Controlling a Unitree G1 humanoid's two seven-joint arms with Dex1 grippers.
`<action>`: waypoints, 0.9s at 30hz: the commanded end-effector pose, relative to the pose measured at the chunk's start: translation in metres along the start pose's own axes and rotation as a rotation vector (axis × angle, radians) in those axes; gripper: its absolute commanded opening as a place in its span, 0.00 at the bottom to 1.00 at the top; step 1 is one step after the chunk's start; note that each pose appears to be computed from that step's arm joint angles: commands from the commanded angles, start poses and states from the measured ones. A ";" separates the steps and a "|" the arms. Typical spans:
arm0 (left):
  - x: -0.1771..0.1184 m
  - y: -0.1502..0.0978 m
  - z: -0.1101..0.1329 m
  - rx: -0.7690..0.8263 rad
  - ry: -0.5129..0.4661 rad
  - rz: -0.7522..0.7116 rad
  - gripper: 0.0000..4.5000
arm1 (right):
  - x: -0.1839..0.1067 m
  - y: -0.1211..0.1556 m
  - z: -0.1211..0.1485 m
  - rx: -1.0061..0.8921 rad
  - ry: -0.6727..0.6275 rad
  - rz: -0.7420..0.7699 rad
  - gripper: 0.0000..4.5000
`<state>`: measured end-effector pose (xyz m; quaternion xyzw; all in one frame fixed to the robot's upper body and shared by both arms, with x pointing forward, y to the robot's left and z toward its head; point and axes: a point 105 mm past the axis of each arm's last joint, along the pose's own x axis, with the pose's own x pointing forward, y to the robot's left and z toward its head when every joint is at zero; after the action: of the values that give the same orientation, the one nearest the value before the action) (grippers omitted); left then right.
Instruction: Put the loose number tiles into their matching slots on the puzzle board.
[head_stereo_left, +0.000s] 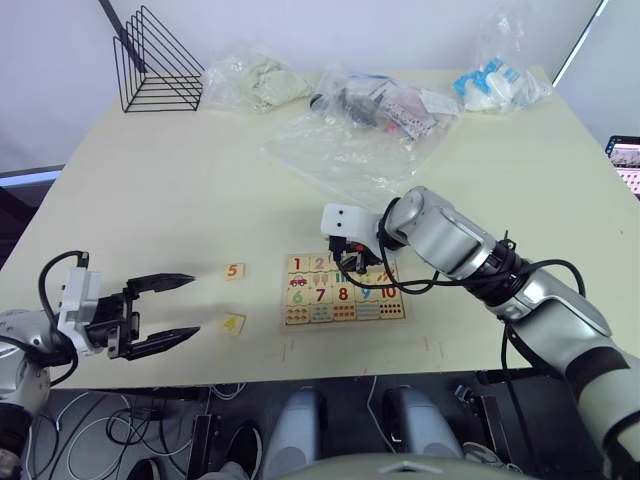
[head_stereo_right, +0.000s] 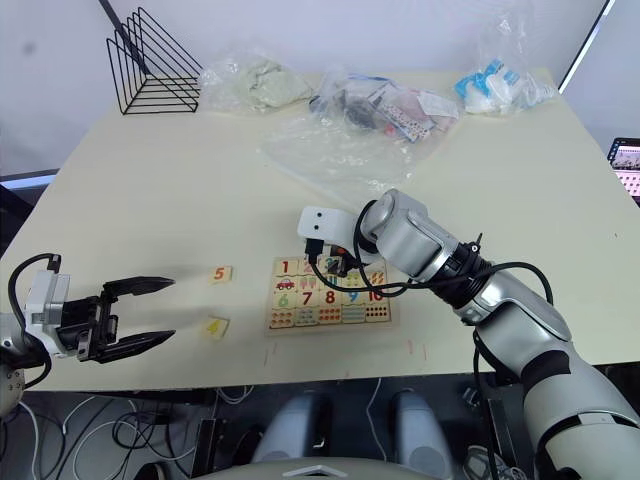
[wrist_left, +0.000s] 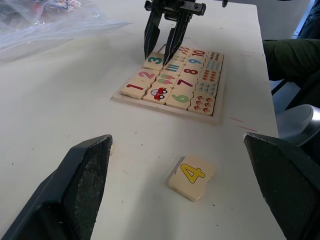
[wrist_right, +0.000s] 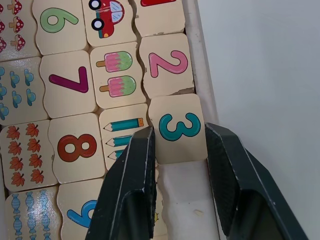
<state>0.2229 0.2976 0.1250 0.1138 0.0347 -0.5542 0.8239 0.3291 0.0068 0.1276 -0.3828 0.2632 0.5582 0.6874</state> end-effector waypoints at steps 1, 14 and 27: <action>-0.003 -0.001 0.006 0.033 0.000 -0.018 1.00 | -0.006 0.000 0.010 -0.044 -0.020 -0.012 0.52; 0.000 0.000 0.006 0.033 -0.006 -0.026 1.00 | -0.019 -0.007 0.016 -0.039 -0.085 -0.007 0.72; 0.002 0.000 0.006 0.034 -0.013 -0.031 1.00 | -0.026 -0.009 0.018 -0.023 -0.316 -0.041 0.10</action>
<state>0.2241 0.2960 0.1253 0.1136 0.0311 -0.5558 0.8229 0.3304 0.0032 0.1448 -0.3135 0.1855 0.5967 0.7150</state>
